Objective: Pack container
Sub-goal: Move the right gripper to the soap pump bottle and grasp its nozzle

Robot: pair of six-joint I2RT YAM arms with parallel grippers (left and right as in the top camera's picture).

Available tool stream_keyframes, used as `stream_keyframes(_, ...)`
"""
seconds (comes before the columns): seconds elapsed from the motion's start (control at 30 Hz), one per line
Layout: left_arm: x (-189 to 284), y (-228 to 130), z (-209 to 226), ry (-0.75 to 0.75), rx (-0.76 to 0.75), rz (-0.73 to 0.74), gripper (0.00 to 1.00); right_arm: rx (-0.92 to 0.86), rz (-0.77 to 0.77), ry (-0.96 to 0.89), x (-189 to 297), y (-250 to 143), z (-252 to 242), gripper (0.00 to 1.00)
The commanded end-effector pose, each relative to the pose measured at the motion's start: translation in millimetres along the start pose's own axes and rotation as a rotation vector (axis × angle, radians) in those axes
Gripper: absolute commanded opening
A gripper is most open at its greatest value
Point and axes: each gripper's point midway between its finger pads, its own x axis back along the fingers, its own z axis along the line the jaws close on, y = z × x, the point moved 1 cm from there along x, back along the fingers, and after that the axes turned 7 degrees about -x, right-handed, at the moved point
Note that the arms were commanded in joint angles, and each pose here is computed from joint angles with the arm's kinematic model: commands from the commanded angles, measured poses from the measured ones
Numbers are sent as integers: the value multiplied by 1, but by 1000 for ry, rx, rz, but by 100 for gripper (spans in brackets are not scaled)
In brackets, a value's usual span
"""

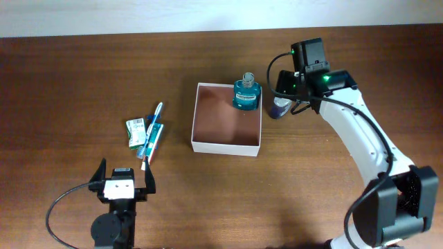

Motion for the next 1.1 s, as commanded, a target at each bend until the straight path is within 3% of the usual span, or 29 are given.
stream_keyframes(0.0,0,-1,-1,-5,-15,-6,99,-27,28,-7,-20,-6,-1,68)
stream_keyframes(0.1,0,-1,-1,-5,-15,-6,99,-25,11,6,-24,-2,3,66)
stream_keyframes(0.3,0,-1,-1,-5,-15,-6,99,-27,-4,14,-24,2,5,41)
stream_keyframes(0.7,0,-1,-1,-5,-15,-6,99,117,-12,1,-24,3,3,38)
stream_keyframes(0.9,0,-1,-1,-5,-15,-6,99,157,-12,1,-24,3,3,25)
stream_keyframes(1.07,0,-1,-1,-5,-15,-6,100,157,-12,1,-24,3,3,25)
